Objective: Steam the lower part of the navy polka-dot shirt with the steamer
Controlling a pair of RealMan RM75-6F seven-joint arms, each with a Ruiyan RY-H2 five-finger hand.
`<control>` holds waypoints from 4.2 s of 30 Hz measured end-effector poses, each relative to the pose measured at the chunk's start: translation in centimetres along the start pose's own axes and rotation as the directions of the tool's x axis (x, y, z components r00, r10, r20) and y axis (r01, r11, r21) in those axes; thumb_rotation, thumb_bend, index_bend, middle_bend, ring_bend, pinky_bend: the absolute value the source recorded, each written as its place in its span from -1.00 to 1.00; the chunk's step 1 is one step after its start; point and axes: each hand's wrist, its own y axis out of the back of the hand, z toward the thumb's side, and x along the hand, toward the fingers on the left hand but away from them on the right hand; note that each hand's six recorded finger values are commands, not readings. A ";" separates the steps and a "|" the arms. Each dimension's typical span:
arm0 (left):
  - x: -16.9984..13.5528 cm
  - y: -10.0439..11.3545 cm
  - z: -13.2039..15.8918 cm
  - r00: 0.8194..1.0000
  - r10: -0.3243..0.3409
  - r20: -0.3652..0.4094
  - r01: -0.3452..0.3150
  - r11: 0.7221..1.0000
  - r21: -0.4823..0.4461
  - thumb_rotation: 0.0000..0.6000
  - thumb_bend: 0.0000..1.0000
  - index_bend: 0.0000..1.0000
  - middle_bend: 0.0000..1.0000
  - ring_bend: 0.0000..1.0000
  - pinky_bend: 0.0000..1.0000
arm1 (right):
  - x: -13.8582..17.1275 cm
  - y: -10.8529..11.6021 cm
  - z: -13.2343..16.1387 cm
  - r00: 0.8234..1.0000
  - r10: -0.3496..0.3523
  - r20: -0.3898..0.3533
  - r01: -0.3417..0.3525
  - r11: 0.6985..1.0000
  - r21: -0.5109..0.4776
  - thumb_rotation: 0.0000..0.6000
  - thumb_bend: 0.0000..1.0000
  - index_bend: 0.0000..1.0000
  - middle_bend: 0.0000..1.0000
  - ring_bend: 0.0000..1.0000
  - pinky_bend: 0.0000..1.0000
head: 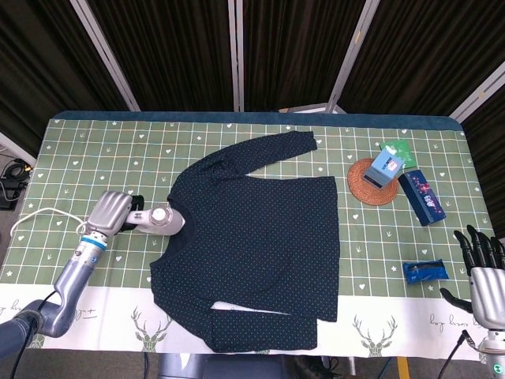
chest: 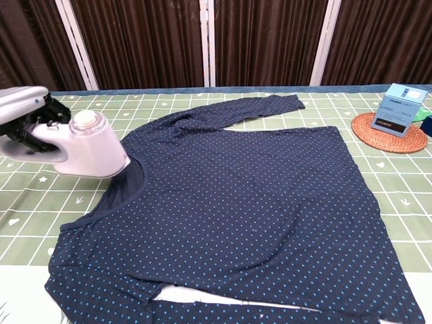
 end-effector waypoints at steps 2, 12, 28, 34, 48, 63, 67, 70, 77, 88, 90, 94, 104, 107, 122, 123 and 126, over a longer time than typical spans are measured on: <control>0.2 0.5 1.1 0.999 0.008 0.032 -0.007 1.000 -0.012 1.00 0.12 0.87 0.72 0.55 1.00 | 0.0 0.1 0.0 1.000 -0.002 0.000 0.002 1.000 -0.003 1.00 -1.00 -1.00 -1.00 -1.00 -1.00; 3.1 0.6 7.4 0.987 -0.013 0.161 0.004 0.998 0.056 1.00 0.15 0.87 0.72 0.55 1.00 | -0.1 0.3 -0.4 1.000 -0.006 0.009 0.006 1.000 -0.013 1.00 -1.00 -1.00 -1.00 -1.00 -1.00; 6.6 -5.2 13.5 0.977 -0.067 0.203 0.050 0.995 0.086 1.00 0.15 0.87 0.72 0.55 1.00 | -0.6 -0.2 -0.9 1.000 0.018 0.022 -0.017 0.999 -0.029 1.00 -1.00 -1.00 -1.00 -1.00 -1.00; 6.5 -5.8 14.6 0.972 -0.075 0.225 0.058 0.995 0.083 1.00 0.15 0.87 0.72 0.55 1.00 | -0.6 0.0 -1.2 1.000 0.014 0.027 -0.014 0.999 -0.035 1.00 -1.00 -1.00 -1.00 -1.00 -1.00; 5.8 -6.5 18.5 0.953 -0.080 0.294 0.064 0.996 0.064 1.00 0.15 0.87 0.72 0.55 1.00 | -0.4 0.3 -1.3 1.000 0.005 0.029 -0.004 0.999 -0.033 1.00 -1.00 -1.00 -1.00 -1.00 -1.00; 4.6 -7.4 23.3 0.917 -0.094 0.388 0.070 0.995 0.075 1.00 0.14 0.87 0.72 0.55 1.00 | -0.3 0.5 -1.4 1.000 -0.003 0.031 0.004 0.999 -0.040 1.00 -1.00 -1.00 -1.00 -1.00 -1.00; 4.5 -7.4 23.7 0.913 -0.089 0.399 0.063 0.995 0.079 1.00 0.14 0.87 0.72 0.55 1.00 | -0.2 0.7 -1.4 0.999 -0.006 0.032 0.008 0.999 -0.042 1.00 -1.00 -1.00 -1.00 -1.00 -1.00; 4.5 -7.2 23.5 0.914 -0.085 0.396 0.055 0.995 0.088 1.00 0.14 0.87 0.72 0.55 1.00 | -0.2 0.7 -1.5 0.999 -0.007 0.032 0.009 0.999 -0.043 1.00 -1.00 -1.00 -1.00 -1.00 -1.00; 4.6 -7.1 22.0 0.925 -0.094 0.368 0.062 0.993 0.100 1.00 0.14 0.87 0.72 0.55 1.00 | -0.1 0.8 -1.4 1.000 -0.010 0.028 0.011 0.999 -0.042 1.00 -1.00 -1.00 -1.00 -1.00 -1.00; 4.8 -6.1 17.4 0.949 -0.092 0.300 0.060 0.991 0.116 1.00 0.14 0.87 0.72 0.55 1.00 | 0.0 0.8 -1.1 1.000 -0.011 0.022 0.011 0.999 -0.039 1.00 -1.00 -1.00 -1.00 -1.00 -1.00; 4.7 -6.0 16.6 0.951 -0.098 0.294 0.066 0.991 0.117 1.00 0.14 0.87 0.72 0.55 1.00 | 0.0 0.7 -1.0 1.000 -0.009 0.020 0.010 0.999 -0.037 1.00 -1.00 -1.00 -1.00 -1.00 -1.00; 4.2 -6.1 16.0 0.948 -0.106 0.301 0.073 0.990 0.119 1.00 0.14 0.87 0.72 0.55 1.00 | 0.0 0.7 -0.9 1.000 -0.009 0.018 0.010 0.999 -0.035 1.00 -1.00 -1.00 -1.00 -1.00 -1.00; 2.3 -6.6 16.5 0.924 -0.124 0.362 0.084 0.989 0.124 1.00 0.14 0.87 0.72 0.55 1.00 | 0.0 0.8 -0.9 1.000 -0.013 0.019 0.013 0.999 -0.036 1.00 -1.00 -1.00 -1.00 -1.00 -1.00; 1.8 -6.8 16.9 0.915 -0.126 0.384 0.086 0.989 0.121 1.00 0.14 0.87 0.72 0.55 1.00 | 0.1 0.8 -0.9 1.000 -0.014 0.019 0.014 0.999 -0.037 1.00 -1.00 -1.00 -1.00 -1.00 -1.00; -1.1 -7.5 19.1 0.859 -0.135 0.495 0.088 0.989 0.116 1.00 0.14 0.87 0.72 0.55 1.00 | 0.1 0.8 -0.9 1.000 -0.015 0.017 0.016 0.999 -0.037 1.00 -1.00 -1.00 -1.00 -1.00 -1.00; -1.2 -7.4 19.1 0.856 -0.134 0.498 0.087 0.989 0.116 1.00 0.14 0.87 0.72 0.55 1.00 | 0.1 0.8 -0.9 1.000 -0.015 0.017 0.015 0.999 -0.037 1.00 -1.00 -1.00 -1.00 -1.00 -1.00; -1.1 -7.4 18.9 0.859 -0.137 0.494 0.089 0.989 0.121 1.00 0.14 0.87 0.72 0.55 1.00 | 0.1 0.9 -0.9 1.000 -0.016 0.017 0.016 0.999 -0.037 1.00 -1.00 -1.00 -1.00 -1.00 -1.00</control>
